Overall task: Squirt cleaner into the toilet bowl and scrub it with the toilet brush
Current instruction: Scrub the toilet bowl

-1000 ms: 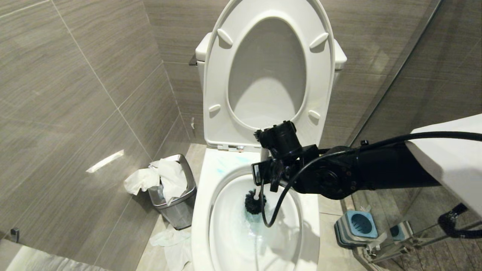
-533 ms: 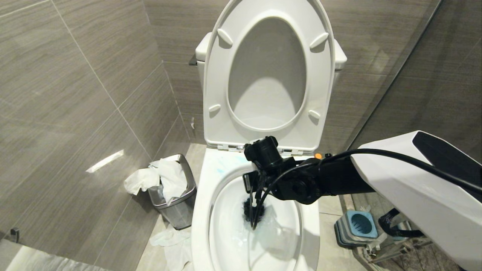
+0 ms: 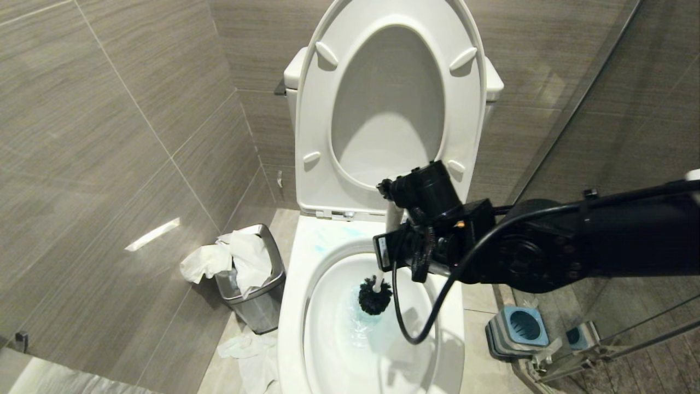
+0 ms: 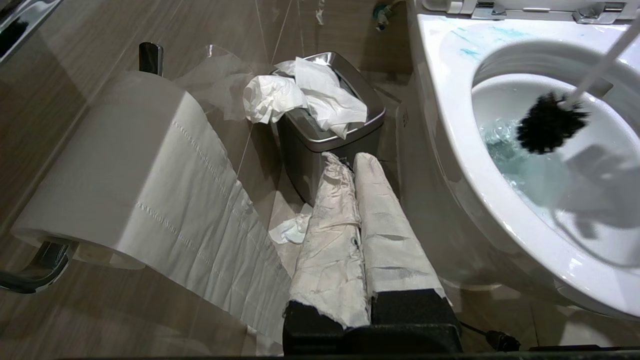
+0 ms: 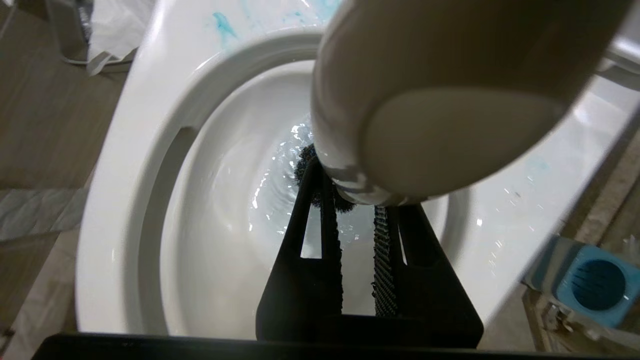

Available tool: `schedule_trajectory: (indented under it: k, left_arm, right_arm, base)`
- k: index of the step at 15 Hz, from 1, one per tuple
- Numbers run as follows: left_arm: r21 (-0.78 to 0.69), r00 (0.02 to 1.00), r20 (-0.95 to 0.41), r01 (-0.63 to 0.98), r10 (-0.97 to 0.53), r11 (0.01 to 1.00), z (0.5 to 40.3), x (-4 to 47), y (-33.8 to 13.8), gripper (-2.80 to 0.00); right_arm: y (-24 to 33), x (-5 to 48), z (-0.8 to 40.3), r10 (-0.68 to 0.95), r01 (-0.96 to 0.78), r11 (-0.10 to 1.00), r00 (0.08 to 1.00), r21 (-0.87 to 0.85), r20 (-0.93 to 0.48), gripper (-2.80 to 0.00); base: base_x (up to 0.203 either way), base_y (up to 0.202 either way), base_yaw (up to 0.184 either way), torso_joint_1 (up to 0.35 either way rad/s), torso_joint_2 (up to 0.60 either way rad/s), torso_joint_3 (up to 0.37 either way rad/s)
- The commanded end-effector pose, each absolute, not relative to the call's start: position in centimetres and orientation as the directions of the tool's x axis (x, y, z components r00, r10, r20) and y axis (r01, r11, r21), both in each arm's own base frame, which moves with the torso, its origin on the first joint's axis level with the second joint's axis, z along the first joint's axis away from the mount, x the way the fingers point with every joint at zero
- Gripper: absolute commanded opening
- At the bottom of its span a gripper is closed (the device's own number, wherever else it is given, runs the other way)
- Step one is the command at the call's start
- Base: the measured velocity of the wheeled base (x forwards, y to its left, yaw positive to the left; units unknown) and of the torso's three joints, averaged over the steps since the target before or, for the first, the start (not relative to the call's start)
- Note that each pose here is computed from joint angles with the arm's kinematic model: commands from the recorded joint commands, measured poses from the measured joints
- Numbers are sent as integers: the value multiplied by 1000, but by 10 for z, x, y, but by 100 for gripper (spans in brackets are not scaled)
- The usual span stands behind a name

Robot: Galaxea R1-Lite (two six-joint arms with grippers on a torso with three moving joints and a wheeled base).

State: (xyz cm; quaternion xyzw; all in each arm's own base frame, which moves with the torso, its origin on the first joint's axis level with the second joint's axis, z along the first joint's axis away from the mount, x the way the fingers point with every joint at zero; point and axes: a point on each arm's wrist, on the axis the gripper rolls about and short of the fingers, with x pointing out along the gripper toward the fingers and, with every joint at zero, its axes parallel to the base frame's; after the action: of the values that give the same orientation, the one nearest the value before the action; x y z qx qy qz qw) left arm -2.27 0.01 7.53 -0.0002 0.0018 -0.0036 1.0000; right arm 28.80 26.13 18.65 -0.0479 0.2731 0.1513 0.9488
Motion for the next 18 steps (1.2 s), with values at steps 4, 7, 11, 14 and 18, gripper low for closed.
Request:
schedule_trajectory:
  k: [4, 7, 11, 14, 18]
  left_arm:
    - [-1, 1000, -7, 8, -8, 1000, 75, -22, 0, -280]
    - [-2, 1000, -6, 8, -8, 1000, 75, -22, 0, -280]
    - [-2, 1000, -5, 8, -8, 1000, 75, -23, 0, -280]
    - [-2, 1000, -5, 8, -8, 1000, 75, -23, 0, -280]
    - [-2, 1000, -6, 8, -8, 1000, 75, -22, 0, -280]
  right_arm:
    - [223, 238, 256, 300, -325, 945, 803, 43, -515, -280]
    - [223, 237, 275, 363, -341, 930, 789, 137, -495, -280]
    - [223, 237, 276, 363, -331, 931, 793, 155, -489, -280]
    - [222, 236, 277, 347, -317, 937, 803, 145, -484, -280]
    - [217, 231, 284, 338, -304, 941, 819, 150, -463, -280]
  base:
    - [0, 0, 0, 0, 0, 0]
    - [0, 0, 0, 0, 0, 0]
    - [0, 0, 0, 0, 0, 0]
    - [0, 0, 0, 0, 0, 0]
    - [0, 0, 0, 0, 0, 0]
